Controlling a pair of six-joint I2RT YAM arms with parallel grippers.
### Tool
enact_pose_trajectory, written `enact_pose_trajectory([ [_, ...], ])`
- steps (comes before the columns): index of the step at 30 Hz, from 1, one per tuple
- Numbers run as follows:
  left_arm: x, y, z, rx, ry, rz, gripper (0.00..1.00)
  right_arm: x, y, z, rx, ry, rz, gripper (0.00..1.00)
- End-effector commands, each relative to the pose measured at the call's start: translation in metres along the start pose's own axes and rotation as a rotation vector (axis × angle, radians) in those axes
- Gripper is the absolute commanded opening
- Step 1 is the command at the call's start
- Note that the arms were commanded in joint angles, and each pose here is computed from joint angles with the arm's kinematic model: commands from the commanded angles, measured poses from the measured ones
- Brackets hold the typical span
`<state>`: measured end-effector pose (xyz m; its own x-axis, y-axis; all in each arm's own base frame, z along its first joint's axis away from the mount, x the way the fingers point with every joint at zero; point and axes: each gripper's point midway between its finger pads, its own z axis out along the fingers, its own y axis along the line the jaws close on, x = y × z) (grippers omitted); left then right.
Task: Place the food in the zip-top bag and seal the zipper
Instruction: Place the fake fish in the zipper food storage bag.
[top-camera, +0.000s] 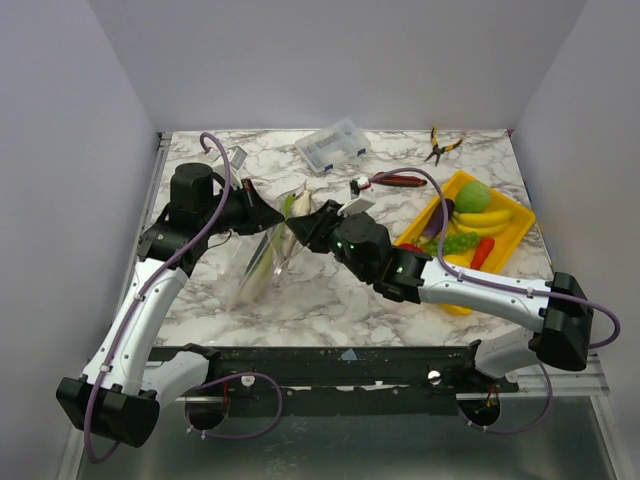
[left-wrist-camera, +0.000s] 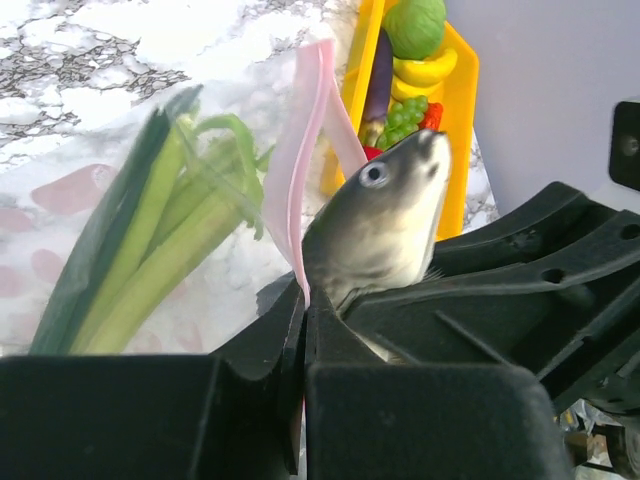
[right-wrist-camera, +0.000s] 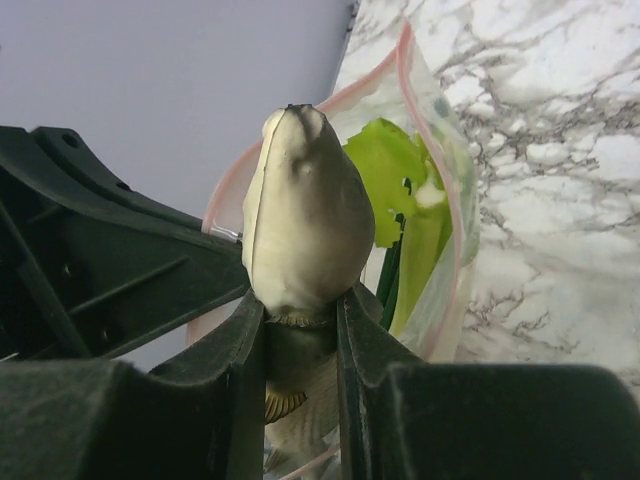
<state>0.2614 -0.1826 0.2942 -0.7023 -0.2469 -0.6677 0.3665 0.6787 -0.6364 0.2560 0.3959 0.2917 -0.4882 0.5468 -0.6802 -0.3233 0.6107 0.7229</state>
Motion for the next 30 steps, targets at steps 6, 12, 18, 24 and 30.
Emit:
enact_pose_trajectory([
  [6,-0.018,-0.016,-0.012,0.020,-0.073,0.036,0.00,0.041,-0.001,0.000,0.075,0.205,0.047,0.41],
  [12,-0.018,-0.017,-0.014,0.020,-0.074,0.038,0.00,0.047,-0.012,0.003,0.151,0.230,0.013,0.62],
  [18,-0.017,-0.018,-0.016,0.021,-0.074,0.043,0.00,0.029,-0.018,0.000,0.193,0.184,-0.063,0.67],
  [24,-0.016,-0.020,-0.017,0.029,-0.069,0.041,0.00,0.014,-0.030,-0.001,0.238,0.129,-0.165,0.68],
  [30,-0.016,-0.027,-0.024,0.044,-0.070,0.044,0.00,0.015,-0.030,0.009,0.230,0.119,-0.182,0.67],
])
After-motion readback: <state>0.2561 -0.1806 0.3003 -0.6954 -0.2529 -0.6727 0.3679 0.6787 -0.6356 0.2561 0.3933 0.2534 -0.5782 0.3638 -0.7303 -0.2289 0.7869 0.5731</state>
